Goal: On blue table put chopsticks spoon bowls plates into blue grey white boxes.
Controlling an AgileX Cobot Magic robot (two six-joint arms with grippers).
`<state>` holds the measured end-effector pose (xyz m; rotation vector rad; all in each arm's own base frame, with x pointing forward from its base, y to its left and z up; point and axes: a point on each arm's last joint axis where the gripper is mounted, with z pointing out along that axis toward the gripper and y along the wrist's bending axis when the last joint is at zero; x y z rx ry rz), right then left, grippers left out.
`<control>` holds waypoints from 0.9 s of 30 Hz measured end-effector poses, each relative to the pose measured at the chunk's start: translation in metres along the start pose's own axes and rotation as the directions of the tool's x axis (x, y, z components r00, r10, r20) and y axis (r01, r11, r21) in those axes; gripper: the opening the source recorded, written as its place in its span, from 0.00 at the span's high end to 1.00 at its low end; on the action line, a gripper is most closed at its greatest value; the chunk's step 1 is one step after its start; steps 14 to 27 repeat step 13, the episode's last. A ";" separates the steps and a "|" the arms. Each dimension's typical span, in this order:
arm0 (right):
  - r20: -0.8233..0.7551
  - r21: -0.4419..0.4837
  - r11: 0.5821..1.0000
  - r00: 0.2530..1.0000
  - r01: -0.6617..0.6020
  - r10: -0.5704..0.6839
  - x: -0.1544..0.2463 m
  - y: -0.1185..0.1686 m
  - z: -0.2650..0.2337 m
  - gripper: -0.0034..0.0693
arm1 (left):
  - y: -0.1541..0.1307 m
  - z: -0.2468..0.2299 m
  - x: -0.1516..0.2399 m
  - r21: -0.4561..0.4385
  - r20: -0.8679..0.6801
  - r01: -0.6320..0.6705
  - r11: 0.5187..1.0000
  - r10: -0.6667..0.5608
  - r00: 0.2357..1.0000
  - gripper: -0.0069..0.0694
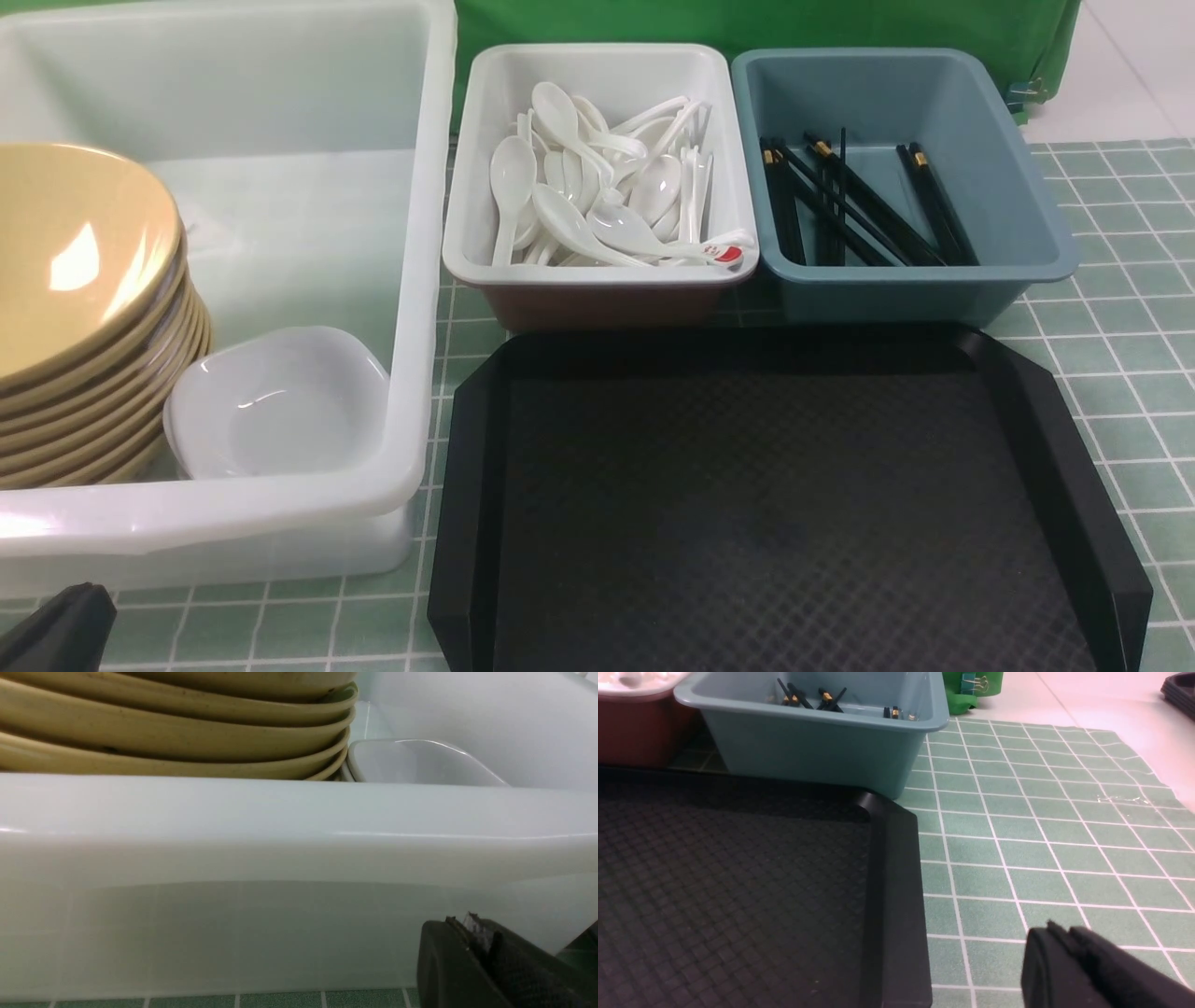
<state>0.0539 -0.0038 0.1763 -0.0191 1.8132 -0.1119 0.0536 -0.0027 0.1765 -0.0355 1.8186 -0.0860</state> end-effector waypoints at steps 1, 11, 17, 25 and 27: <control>0.000 0.000 1.000 1.000 0.000 0.000 0.000 0.000 0.000 0.84 | 0.000 0.000 0.000 0.000 0.000 0.000 1.000 0.000 1.000 0.90; 0.000 0.000 1.000 1.000 0.000 0.000 0.000 0.000 0.000 0.83 | 0.000 0.000 0.000 0.000 0.000 0.000 1.000 0.000 1.000 0.90; 0.000 0.000 1.000 1.000 0.000 0.000 0.000 0.000 0.000 0.83 | 0.000 0.000 0.000 0.000 0.000 0.000 1.000 0.000 1.000 0.90; 0.000 0.000 1.000 1.000 0.000 0.000 0.000 0.000 0.000 0.83 | 0.000 0.000 0.000 0.000 0.000 0.000 1.000 0.000 1.000 0.90; 0.000 0.000 1.000 1.000 0.000 0.000 0.000 0.000 0.000 0.83 | 0.000 0.000 0.000 0.000 0.000 0.000 1.000 0.000 1.000 0.90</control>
